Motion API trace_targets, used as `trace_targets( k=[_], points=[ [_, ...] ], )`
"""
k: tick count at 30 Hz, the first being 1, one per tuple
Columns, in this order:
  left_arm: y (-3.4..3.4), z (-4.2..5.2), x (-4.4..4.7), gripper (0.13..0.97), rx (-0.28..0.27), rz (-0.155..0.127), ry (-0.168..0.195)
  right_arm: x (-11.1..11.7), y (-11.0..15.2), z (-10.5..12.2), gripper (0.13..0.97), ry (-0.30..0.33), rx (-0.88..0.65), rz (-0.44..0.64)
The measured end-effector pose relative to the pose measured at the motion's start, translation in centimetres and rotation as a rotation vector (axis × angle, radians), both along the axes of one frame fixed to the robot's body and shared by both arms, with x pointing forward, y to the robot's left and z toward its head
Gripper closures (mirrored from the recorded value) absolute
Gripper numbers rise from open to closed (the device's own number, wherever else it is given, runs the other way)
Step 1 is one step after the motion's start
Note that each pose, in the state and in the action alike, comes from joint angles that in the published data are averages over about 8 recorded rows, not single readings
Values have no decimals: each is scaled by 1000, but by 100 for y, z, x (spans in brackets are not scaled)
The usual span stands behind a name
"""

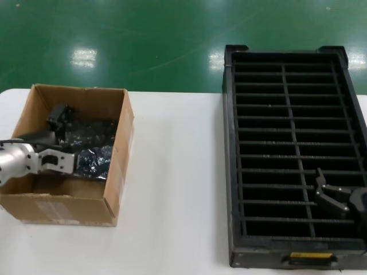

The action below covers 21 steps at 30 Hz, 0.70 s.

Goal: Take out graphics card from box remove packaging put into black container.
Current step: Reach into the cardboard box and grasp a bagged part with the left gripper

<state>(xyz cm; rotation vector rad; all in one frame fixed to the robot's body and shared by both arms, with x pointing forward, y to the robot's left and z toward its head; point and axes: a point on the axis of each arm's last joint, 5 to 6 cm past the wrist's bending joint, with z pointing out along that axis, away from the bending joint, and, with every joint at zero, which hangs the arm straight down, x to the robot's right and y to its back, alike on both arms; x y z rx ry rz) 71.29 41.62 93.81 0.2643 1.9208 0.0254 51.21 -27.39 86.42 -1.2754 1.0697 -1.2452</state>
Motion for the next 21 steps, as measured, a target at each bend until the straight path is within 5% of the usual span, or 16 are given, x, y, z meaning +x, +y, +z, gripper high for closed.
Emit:
trace_targets(
  k=[11,21],
  points=[
    [-192,-32,83,179,-49,63,-89,0,0,0,130,0,0,0],
    [-60,-130,-6,304,42,44,-29,0,0,0,130,0,0,0]
  ],
)
